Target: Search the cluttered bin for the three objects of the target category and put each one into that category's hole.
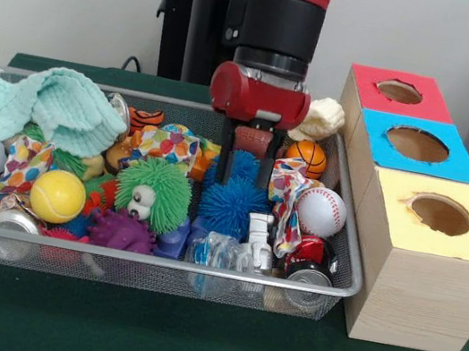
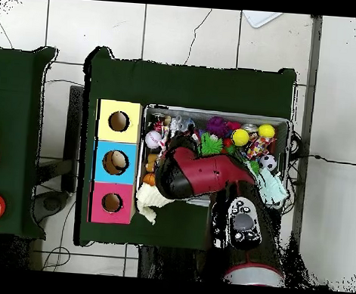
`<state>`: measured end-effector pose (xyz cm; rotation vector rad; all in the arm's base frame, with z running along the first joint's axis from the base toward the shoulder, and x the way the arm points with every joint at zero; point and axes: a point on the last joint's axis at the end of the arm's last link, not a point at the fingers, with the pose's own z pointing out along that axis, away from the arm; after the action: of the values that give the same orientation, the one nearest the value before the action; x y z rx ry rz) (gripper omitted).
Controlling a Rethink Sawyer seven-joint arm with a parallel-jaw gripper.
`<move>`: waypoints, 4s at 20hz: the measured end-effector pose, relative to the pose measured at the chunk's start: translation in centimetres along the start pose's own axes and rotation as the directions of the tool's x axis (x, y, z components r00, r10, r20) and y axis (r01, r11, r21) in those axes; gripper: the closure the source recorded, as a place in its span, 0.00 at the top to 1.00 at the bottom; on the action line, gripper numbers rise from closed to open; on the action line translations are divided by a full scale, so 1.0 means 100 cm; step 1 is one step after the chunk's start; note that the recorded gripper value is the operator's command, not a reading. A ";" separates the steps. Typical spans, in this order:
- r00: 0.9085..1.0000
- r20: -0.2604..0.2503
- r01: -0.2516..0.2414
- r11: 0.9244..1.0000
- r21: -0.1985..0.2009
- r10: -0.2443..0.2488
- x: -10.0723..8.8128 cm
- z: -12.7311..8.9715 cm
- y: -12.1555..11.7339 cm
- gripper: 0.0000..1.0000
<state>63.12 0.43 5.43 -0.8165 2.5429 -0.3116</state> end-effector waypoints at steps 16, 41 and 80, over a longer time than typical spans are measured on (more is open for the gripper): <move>0.994 0.040 0.095 0.989 0.109 -0.100 0.018 0.051 -0.012 1.00; 0.996 0.082 0.015 0.997 0.075 -0.021 0.017 0.077 -0.020 1.00; 0.986 -0.097 -0.148 0.982 -0.115 0.137 0.053 0.062 -0.006 1.00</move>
<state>62.56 -3.67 -1.66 -0.6722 2.7093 -0.1516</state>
